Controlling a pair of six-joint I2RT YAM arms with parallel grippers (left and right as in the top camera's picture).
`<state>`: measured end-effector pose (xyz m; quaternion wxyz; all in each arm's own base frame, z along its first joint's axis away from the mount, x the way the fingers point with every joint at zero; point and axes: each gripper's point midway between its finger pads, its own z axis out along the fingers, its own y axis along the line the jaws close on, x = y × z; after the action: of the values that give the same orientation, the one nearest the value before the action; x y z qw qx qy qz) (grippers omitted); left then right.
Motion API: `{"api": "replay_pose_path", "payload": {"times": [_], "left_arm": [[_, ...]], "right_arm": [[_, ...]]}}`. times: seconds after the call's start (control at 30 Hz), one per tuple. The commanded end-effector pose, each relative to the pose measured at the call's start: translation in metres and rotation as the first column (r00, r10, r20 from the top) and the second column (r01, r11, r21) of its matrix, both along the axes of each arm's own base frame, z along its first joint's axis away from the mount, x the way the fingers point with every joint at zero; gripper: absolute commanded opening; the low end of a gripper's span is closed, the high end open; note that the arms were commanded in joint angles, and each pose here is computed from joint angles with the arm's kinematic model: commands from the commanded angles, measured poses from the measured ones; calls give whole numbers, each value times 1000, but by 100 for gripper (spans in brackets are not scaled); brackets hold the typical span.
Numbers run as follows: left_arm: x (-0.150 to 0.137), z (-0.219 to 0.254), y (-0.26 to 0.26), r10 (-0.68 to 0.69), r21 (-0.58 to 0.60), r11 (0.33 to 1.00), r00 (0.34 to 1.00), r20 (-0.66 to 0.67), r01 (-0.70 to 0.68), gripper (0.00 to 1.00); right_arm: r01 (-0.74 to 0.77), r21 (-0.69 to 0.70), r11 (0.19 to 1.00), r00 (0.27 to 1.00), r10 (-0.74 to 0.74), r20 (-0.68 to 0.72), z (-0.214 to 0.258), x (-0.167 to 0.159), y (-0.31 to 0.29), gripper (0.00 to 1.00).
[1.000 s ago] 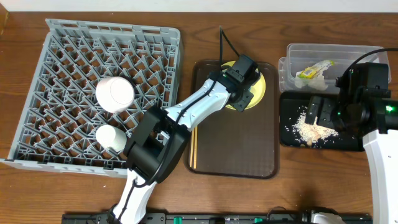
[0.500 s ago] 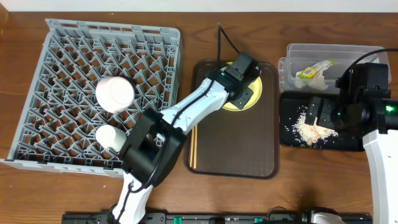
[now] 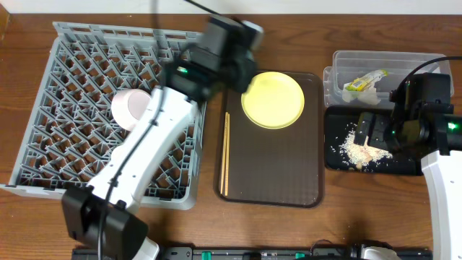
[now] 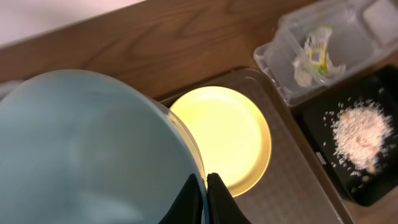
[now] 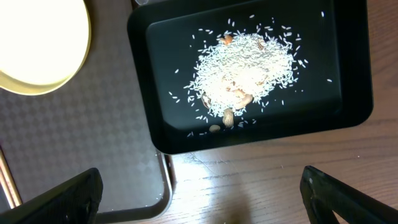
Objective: Sort waste into correct bins and load items into the dishwasher
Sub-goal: 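Carry the light-blue bowl into the rack's back row and release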
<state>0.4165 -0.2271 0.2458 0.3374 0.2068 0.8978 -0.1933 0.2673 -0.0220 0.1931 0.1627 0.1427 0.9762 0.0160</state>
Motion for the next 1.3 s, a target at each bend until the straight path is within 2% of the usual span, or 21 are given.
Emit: {"api": "replay_pose_path", "payload": {"times": [0.0,0.17,0.4,0.5,0.67,0.8,0.97,1.1,1.27], "left_arm": [[1,11,17,-82,-225,973,992,-99,58,6],[13,20,74,-98,-434,901,981,-166,16,6],[29,19,145,-145,-681,731,968,-204,-34,6],[32,13,161,-198,-768,640,958,-208,-35,6],[38,-4,176,-252,-845,528,936,-248,-82,6],[45,-28,183,-248,-848,504,913,-322,-162,6],[50,-44,188,-238,-845,500,908,-345,-190,6],[55,-55,200,-174,-809,542,911,-373,-227,7],[59,-73,224,-69,-746,588,899,-433,-314,16]], "right_arm": [[12,-5,1000,1000,-12,13,4,1,-2,99],[12,-4,1000,1000,-12,13,4,1,-2,99],[13,-4,1000,1000,-13,13,4,1,-2,99],[13,-4,1000,1000,-13,13,4,1,-2,99],[13,-4,1000,1000,-13,13,4,1,-2,99],[13,-4,1000,1000,-13,8,4,0,-2,99],[13,-3,1000,1000,-13,5,4,-1,-2,99],[13,-3,1000,1000,-13,5,4,-1,-2,99],[13,-4,1000,1000,-13,5,4,0,-2,99]]}}
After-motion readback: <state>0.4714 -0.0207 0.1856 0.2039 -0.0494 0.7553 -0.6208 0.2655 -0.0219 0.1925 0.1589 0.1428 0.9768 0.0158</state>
